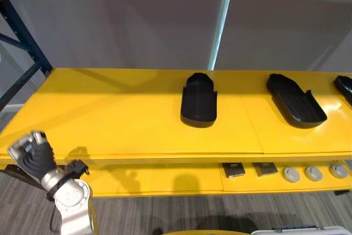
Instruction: Walk over and take plastic housings, then place them on the shelf
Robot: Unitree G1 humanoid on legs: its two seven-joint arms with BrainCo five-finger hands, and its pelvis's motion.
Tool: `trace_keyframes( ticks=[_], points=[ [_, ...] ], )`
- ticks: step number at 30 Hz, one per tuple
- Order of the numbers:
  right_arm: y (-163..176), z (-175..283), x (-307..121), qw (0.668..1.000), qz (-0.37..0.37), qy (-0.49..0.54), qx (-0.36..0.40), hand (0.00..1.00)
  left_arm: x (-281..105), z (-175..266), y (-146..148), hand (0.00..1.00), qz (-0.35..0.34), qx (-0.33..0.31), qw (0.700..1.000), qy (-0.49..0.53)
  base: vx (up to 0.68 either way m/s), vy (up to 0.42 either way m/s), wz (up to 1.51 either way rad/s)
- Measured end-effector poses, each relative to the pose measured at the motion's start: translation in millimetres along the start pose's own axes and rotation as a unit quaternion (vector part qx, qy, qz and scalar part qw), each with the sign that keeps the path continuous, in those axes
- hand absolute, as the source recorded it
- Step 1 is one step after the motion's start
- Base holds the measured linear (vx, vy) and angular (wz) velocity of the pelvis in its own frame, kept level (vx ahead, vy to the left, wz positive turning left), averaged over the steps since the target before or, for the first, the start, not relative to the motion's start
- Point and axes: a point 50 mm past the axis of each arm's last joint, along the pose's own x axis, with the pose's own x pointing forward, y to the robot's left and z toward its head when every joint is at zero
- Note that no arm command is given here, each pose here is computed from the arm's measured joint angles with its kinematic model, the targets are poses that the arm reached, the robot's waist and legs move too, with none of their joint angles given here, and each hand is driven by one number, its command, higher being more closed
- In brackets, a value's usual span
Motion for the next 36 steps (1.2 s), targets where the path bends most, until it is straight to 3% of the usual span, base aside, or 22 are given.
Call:
trace_keyframes(
  ticks=[1, 2, 7, 14, 28, 36],
  points=[
    [-0.9, 0.2, -1.0, 1.000, -0.003, -0.003, 0.001, 0.00, -4.5, -17.4, -5.6, 1.00, -0.033, 0.023, 0.998, 0.038, 0.00, 0.000, 0.00],
    [-1.2, 1.1, -2.2, 1.000, -0.004, -0.008, 0.003, 0.00, -8.8, -30.1, -9.8, 0.00, -0.057, 0.041, 0.995, 0.064, 0.00, 0.000, 0.00],
    [16.0, 39.2, -4.2, 0.995, 0.032, -0.098, -0.005, 0.00, -44.8, -101.7, -23.0, 0.00, -0.180, 0.127, 0.952, 0.212, -0.01, 0.006, -0.04],
    [29.9, 53.2, -0.5, 0.993, 0.050, -0.109, 0.006, 0.00, -76.2, -137.2, -21.3, 0.00, -0.247, 0.189, 0.906, 0.288, -0.02, -0.022, -0.07],
    [26.5, 62.0, 5.6, 0.994, 0.041, -0.103, 0.008, 0.00, -70.4, -132.7, -42.1, 0.00, -0.316, 0.244, 0.883, 0.246, 0.06, -0.013, -0.13],
    [35.5, 88.4, 5.7, 0.989, 0.047, -0.138, 0.011, 0.00, -69.2, -125.0, -57.8, 0.00, -0.329, 0.226, 0.886, 0.235, 0.04, -0.017, -0.43]
  ],
)
